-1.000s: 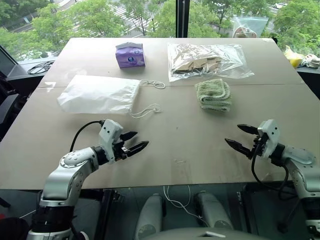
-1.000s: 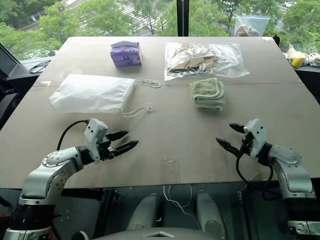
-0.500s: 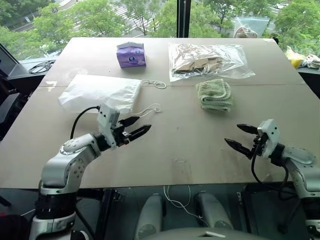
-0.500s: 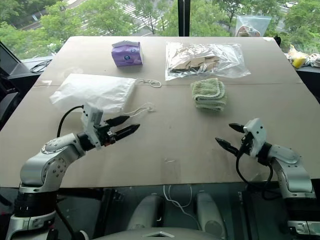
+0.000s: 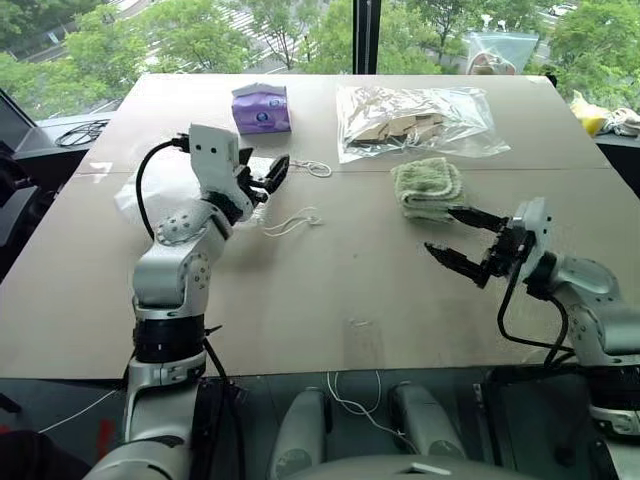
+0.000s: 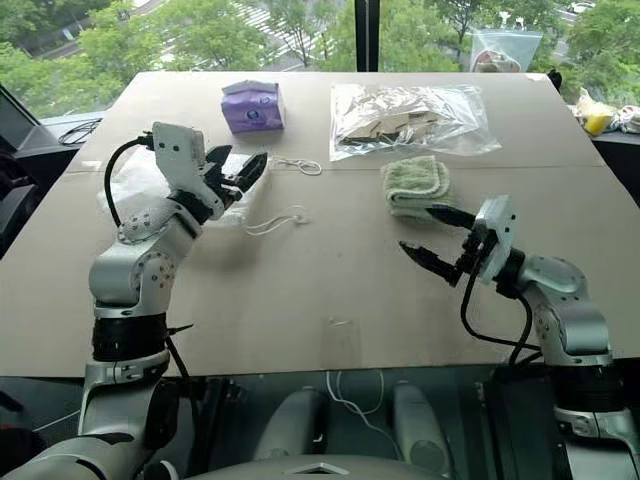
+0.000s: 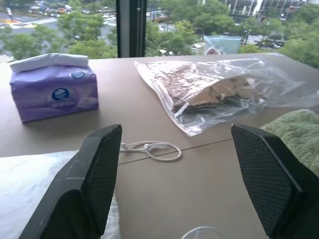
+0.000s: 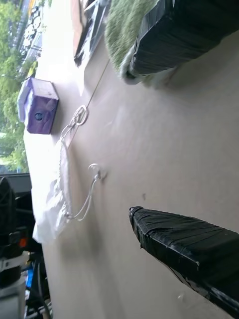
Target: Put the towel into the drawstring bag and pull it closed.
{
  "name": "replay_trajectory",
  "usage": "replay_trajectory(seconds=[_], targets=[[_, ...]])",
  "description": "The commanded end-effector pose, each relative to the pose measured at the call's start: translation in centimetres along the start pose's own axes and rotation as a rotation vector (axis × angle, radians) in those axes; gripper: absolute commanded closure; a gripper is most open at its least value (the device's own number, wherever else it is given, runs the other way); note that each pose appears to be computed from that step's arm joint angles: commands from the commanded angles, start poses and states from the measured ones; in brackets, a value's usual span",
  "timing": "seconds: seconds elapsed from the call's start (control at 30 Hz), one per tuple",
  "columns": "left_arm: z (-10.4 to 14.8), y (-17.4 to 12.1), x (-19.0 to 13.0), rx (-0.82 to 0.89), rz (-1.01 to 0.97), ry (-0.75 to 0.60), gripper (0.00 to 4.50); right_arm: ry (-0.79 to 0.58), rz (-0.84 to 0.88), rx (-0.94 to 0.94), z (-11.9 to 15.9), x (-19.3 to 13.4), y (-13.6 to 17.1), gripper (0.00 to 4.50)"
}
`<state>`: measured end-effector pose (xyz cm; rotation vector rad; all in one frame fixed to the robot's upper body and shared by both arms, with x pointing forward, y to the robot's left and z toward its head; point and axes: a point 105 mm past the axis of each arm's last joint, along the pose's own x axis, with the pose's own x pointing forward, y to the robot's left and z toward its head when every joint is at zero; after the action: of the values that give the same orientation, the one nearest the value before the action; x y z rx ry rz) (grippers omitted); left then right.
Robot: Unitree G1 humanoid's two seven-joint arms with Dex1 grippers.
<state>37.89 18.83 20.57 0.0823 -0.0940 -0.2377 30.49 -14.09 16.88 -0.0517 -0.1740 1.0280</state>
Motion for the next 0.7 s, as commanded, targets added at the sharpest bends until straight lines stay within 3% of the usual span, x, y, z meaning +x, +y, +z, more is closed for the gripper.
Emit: replay_trajectory(seconds=[0.03,0.27,0.7], targets=[[-1.3,-1.0,-0.5,0.091,0.049,0.032,0.93,-0.114,0.030,-0.021,2.6,0.1,0.1,0.00],[-3.6,0.2,-0.9,0.124,0.248,0.085,0.93,-0.170,0.118,0.044,3.8,0.0,1.2,0.00],[-5.5,-0.4,-0.3,0.127,0.287,0.095,0.93,-0.102,0.068,0.008,2.8,-0.6,0.2,0.00]])
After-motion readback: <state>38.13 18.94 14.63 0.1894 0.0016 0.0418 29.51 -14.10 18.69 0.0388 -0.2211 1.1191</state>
